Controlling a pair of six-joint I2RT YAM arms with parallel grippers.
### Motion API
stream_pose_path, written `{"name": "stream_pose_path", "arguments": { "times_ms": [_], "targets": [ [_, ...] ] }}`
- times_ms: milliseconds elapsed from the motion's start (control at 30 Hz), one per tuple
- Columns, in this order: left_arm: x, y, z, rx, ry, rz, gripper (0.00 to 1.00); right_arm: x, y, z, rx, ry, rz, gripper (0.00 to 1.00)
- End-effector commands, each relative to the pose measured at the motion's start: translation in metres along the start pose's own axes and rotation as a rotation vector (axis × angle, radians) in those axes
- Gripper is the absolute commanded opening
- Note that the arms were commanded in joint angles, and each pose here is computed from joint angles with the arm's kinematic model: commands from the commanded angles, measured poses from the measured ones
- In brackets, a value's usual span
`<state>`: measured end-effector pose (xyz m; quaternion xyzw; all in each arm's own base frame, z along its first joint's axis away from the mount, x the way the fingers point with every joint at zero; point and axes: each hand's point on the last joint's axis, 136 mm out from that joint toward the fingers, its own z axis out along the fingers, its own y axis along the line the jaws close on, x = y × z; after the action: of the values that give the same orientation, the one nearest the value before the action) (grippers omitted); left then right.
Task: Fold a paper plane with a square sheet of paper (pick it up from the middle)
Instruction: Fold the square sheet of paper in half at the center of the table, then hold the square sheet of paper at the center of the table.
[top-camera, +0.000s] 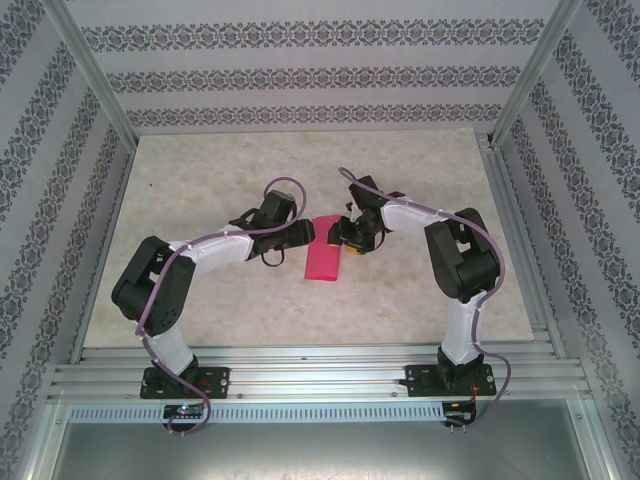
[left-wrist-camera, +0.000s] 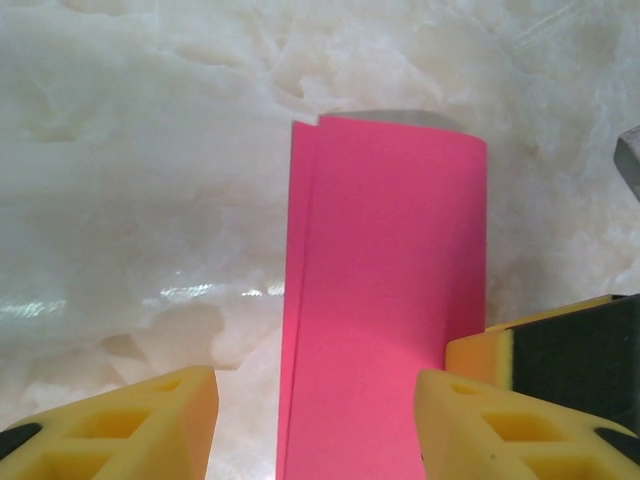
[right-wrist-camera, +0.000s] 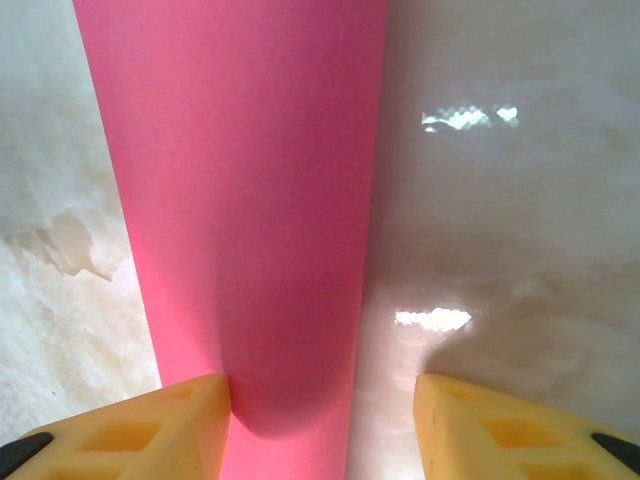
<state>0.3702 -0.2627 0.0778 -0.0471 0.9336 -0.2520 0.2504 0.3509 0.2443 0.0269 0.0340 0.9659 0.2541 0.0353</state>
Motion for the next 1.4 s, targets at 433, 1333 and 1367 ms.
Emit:
{"name": "stream_pose_path", "arguments": {
  "times_ms": [433,1333,1367],
  "targets": [
    [0.0,-0.016,0.016,0.049,0.047,-0.046,0.46,-0.002,-0.003,0.01,0.026,0.011,0.004,0.52],
    [-0.005,-0.013,0.018,0.038,0.037,-0.074,0.43,0.003,-0.015,0.015,0.128,0.025,0.022,0.52],
    [-0.005,-0.012,0.017,0.035,0.036,-0.074,0.43,0.003,-0.017,0.015,0.143,0.025,0.027,0.52]
  ]
}}
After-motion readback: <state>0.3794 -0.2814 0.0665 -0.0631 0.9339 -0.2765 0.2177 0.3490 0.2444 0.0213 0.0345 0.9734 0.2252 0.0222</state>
